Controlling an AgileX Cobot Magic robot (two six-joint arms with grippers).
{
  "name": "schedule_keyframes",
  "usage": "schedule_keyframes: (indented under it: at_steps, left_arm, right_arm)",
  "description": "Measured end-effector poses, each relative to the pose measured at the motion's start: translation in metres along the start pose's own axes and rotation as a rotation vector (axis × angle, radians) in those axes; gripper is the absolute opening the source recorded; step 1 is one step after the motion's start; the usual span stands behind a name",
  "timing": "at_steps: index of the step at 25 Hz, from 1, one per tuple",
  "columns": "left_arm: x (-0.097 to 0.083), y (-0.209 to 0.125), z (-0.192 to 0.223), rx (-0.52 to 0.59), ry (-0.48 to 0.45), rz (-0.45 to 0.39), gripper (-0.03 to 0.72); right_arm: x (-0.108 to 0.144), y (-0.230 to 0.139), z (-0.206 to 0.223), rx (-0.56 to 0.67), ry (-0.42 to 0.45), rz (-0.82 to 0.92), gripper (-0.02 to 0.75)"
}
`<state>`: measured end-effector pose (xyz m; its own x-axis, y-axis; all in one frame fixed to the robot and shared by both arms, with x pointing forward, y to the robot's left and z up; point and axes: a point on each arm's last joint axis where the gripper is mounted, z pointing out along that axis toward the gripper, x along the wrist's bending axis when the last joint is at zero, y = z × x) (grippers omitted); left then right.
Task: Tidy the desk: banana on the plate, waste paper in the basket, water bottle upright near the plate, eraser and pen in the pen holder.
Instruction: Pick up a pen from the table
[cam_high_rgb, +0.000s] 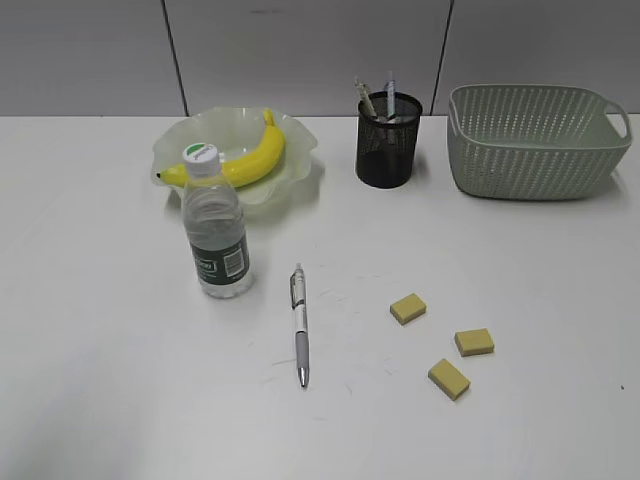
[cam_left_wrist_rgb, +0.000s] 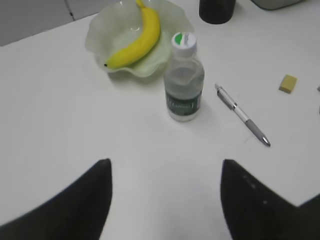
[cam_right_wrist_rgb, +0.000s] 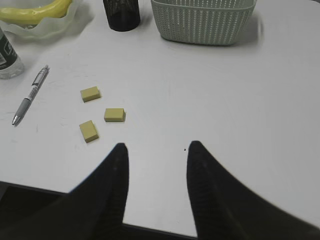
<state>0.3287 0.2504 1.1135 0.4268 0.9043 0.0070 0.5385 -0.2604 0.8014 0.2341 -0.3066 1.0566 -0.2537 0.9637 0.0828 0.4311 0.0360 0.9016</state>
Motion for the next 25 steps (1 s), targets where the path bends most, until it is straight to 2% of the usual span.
schedule_keyframes:
  at_steps: [2,8,12,15,19,22,23,25]
  left_arm:
    - [0.008,-0.024,-0.020,-0.005,-0.009,-0.015,0.575]
    - [0.017,-0.079,-0.044,-0.107,-0.079,-0.023,0.552]
    - [0.020,-0.096,-0.046,-0.132,-0.083,-0.010,0.537]
    - [0.021,-0.097,-0.048,-0.146,-0.086,-0.009,0.512]
    - [0.021,-0.098,-0.049,-0.151,-0.088,-0.010,0.490]
    - [0.021,-0.098,-0.049,-0.154,-0.084,-0.014,0.479]
    - [0.021,-0.099,-0.050,-0.158,-0.075,-0.023,0.475]
    - [0.022,-0.102,-0.054,-0.184,-0.042,-0.048,0.463]
  right_arm:
    - [0.000,0.000,0.000,0.000,0.000,0.000,0.319]
    - [0.000,0.002,-0.001,-0.014,0.001,-0.017,0.319]
    - [0.004,0.018,0.005,-0.048,0.020,-0.049,0.319]
    - [0.012,0.038,0.023,-0.085,0.071,-0.078,0.319]
    - [0.024,0.067,0.073,-0.039,0.126,-0.049,0.319]
    - [0.031,0.083,0.127,0.105,0.122,-0.037,0.319]
    - [0.034,0.085,0.153,0.190,0.123,-0.045,0.319]
    - [0.048,0.096,0.190,0.271,0.158,-0.092,0.319]
